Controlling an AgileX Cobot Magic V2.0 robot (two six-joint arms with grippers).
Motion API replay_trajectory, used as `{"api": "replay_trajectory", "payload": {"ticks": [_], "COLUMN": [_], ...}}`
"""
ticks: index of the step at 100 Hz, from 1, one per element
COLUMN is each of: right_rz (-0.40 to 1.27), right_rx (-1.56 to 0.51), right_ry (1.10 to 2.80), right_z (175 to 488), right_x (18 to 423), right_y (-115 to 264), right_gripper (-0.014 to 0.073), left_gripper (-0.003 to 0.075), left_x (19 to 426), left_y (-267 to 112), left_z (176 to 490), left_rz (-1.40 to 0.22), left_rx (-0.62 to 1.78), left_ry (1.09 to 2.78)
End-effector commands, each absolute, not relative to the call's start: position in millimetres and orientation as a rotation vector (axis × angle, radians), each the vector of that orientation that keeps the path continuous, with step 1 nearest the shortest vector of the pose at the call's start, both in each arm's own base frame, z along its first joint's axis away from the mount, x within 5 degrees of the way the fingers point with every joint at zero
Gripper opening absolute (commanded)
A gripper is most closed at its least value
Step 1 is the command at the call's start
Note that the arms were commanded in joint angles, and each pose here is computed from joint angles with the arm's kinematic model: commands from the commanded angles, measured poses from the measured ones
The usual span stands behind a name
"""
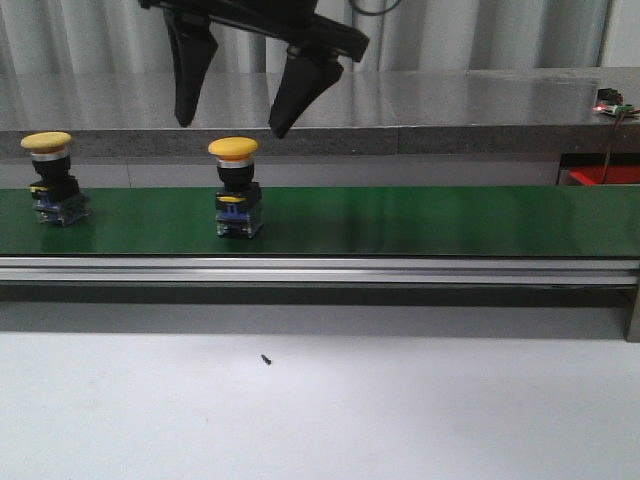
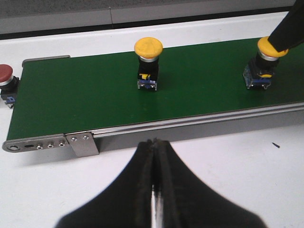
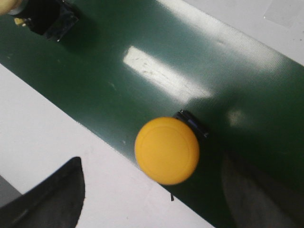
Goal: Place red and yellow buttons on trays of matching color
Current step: 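Lower the right gripper onto the leading yellow button on the belt and grasp, then lift the yellow button into the yellow tray and open the right gripper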
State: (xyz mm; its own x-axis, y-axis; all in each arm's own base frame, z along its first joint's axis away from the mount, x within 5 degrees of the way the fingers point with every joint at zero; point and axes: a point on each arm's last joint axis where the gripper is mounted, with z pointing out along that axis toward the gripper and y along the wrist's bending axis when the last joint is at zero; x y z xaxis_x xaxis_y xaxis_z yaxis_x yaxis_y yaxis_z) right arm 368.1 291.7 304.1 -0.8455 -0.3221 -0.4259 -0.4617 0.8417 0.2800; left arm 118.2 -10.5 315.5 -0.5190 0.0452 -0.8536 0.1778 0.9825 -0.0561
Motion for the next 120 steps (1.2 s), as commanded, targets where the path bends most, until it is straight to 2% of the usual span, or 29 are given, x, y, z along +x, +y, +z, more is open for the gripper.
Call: {"api": "replay_trajectory", "payload": {"ticks": [1, 36, 46, 58, 65, 83, 120], "right_rz": [0.573, 0.438, 0.431, 0.429, 0.431, 0.437, 0.347], "right_rx": [-0.568, -0.560, -0.562, -0.563, -0.562, -0.560, -0.548], "right_ry": [2.556, 2.599, 2.609, 2.612, 2.609, 2.590, 2.536], "right_z": [333.8, 304.8, 300.4, 299.6, 300.3, 308.4, 355.5], "right_x": [365.3, 381.7, 382.9, 383.1, 383.2, 381.0, 366.3], "right_y": [289.6, 288.3, 289.0, 289.1, 289.2, 287.4, 258.4], "right_gripper": [0.0589, 0.0575, 0.0468, 0.0267, 0.0208, 0.0203, 0.0203], "left_gripper": [-0.0020, -0.0020, -0.0020, -0.0020, -0.0020, -0.0020, -0.0020], "left_x": [120.9, 120.9, 120.9, 120.9, 120.9, 120.9, 120.9], "left_y": [-10.5, -10.5, -10.5, -10.5, -10.5, -10.5, -10.5], "left_z": [330.2, 330.2, 330.2, 330.2, 330.2, 330.2, 330.2], "left_rz": [-0.167, -0.167, -0.167, -0.167, -0.167, -0.167, -0.167], "left_rx": [0.127, 0.127, 0.127, 0.127, 0.127, 0.127, 0.127], "left_ry": [2.022, 2.022, 2.022, 2.022, 2.022, 2.022, 2.022]}}
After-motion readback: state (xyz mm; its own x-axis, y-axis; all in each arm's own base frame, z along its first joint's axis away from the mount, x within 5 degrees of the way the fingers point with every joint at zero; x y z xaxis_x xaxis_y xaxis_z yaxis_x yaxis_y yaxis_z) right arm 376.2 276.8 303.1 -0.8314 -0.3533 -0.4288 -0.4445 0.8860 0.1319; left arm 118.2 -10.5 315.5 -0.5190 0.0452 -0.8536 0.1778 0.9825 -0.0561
